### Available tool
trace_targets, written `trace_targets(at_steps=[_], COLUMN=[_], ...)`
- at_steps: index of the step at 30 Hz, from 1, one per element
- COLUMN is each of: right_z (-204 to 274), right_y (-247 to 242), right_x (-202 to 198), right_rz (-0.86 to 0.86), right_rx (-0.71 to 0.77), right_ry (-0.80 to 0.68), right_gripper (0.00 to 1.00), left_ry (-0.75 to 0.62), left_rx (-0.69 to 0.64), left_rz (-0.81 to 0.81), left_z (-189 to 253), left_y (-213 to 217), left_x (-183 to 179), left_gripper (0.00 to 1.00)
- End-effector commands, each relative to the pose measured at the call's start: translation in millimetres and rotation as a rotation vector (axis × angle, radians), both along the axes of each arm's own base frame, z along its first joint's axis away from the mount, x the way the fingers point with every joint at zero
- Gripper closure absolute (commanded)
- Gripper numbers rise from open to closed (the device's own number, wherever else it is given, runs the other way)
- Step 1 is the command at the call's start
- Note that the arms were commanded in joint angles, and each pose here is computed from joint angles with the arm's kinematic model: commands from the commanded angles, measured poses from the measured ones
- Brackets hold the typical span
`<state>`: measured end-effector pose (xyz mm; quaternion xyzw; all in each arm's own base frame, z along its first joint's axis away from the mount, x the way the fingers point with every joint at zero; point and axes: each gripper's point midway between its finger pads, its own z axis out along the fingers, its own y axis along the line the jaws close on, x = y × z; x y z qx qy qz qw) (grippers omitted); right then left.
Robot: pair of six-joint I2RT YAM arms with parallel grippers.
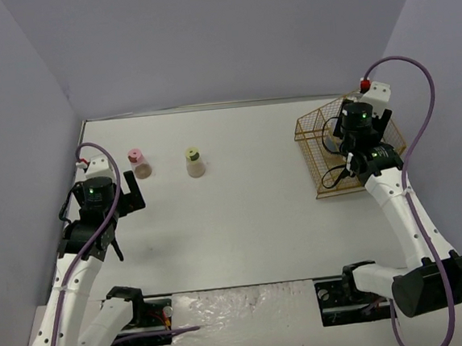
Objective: Organize the condiment bottles
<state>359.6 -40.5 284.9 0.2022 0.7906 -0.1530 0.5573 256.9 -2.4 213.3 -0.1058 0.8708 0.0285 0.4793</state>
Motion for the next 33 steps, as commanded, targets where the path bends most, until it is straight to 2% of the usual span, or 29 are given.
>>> trace_targets(at_steps=[1,11,14,21,23,29,33], right_z=[29,-49,-66,-92,-92,-86,-73], right_y=[-13,-20,-19,-18,-18,-16,-13], right_x=[8,21,23,28,28,28,26], right_rz=[-0.058,-0.061,-0.059,-0.055,-0.053,-0.039,-0.017], right_rx=[0.051,0.115,0.123,0.137,0.138,0.145,0.148], right_ry=[-0.139,0.003,0.03,0.089,0.09,0.075,0.048], right_gripper=[0.95,0.94,0.9,0.51,0.45,0.19,0.12], left_ry=[-0.057,-0.049,-0.049,-0.044,-0.044,-0.038,-0.031], left_rx=[-0.015,-0.017,-0.019,-0.022,-0.02,-0.021,-0.021], left_rz=[-0.004,-0.01,-0.01,-0.015,-0.016,-0.017,-0.019], left_z=[15,12,12,11,11,10,8], left_y=[-1,-2,-3,-4,-4,-4,-5], left_x=[9,9,9,10,10,10,11], left_gripper=[0.03,0.03,0.03,0.03,0.03,0.03,0.03])
